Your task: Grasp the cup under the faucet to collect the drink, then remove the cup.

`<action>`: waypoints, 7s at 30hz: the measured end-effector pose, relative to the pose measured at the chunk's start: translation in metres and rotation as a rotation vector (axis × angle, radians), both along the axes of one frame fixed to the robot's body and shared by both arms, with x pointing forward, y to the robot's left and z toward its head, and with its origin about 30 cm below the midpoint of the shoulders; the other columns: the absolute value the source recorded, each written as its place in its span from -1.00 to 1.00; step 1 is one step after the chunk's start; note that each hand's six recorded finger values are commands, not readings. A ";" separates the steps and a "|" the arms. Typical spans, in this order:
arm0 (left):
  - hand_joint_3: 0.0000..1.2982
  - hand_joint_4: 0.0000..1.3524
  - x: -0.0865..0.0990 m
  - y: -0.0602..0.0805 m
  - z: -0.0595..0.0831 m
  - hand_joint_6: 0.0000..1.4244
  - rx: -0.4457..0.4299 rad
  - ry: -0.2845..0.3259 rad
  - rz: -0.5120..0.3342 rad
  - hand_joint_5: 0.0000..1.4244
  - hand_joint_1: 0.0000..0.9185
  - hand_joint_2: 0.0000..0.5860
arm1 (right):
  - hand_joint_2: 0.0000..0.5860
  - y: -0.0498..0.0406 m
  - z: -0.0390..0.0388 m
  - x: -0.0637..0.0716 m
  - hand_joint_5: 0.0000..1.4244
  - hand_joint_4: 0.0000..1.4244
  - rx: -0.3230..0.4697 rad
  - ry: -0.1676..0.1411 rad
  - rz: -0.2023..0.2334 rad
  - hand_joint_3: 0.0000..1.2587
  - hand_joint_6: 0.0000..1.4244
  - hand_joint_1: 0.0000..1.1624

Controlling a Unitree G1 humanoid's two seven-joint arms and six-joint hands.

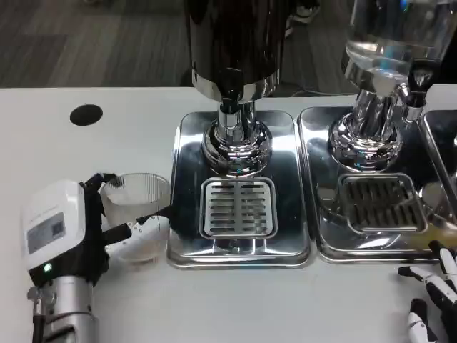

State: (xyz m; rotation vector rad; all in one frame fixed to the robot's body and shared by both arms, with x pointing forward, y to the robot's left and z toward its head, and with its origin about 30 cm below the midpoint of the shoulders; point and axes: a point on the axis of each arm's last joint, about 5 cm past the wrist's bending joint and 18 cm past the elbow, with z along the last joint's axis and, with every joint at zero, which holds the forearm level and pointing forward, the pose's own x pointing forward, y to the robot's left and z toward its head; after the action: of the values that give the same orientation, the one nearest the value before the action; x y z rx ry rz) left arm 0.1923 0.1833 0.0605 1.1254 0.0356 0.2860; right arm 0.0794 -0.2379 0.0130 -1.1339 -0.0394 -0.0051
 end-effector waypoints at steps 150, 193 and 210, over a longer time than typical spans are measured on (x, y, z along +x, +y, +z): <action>0.09 -0.02 0.021 -0.055 0.077 -0.31 0.050 -0.414 -0.436 -0.04 -1.00 -0.69 | 0.91 0.0084 0.0314 0.019 -1.00 -1.00 -0.045 -0.112 0.086 -0.74 -0.89 -0.83; 0.09 -0.02 0.018 -0.052 0.072 -0.34 0.039 -0.416 -0.431 -0.09 -1.00 -0.71 | 0.91 0.0102 0.0288 0.018 -1.00 -1.00 -0.021 -0.101 0.079 -0.72 -0.89 -0.83; 0.04 -0.10 0.018 -0.051 0.072 -0.36 0.042 -0.418 -0.430 -0.14 -1.00 -0.72 | 0.91 0.0121 0.0249 0.018 -1.00 -1.00 -0.014 -0.085 0.079 -0.72 -0.89 -0.83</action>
State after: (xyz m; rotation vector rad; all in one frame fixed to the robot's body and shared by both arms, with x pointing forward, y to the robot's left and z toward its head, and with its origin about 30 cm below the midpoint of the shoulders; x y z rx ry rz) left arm 0.2099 0.1319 0.1330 1.0664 -0.5782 0.1315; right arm 0.0975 -0.2257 0.0379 -1.1452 -0.1599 0.0173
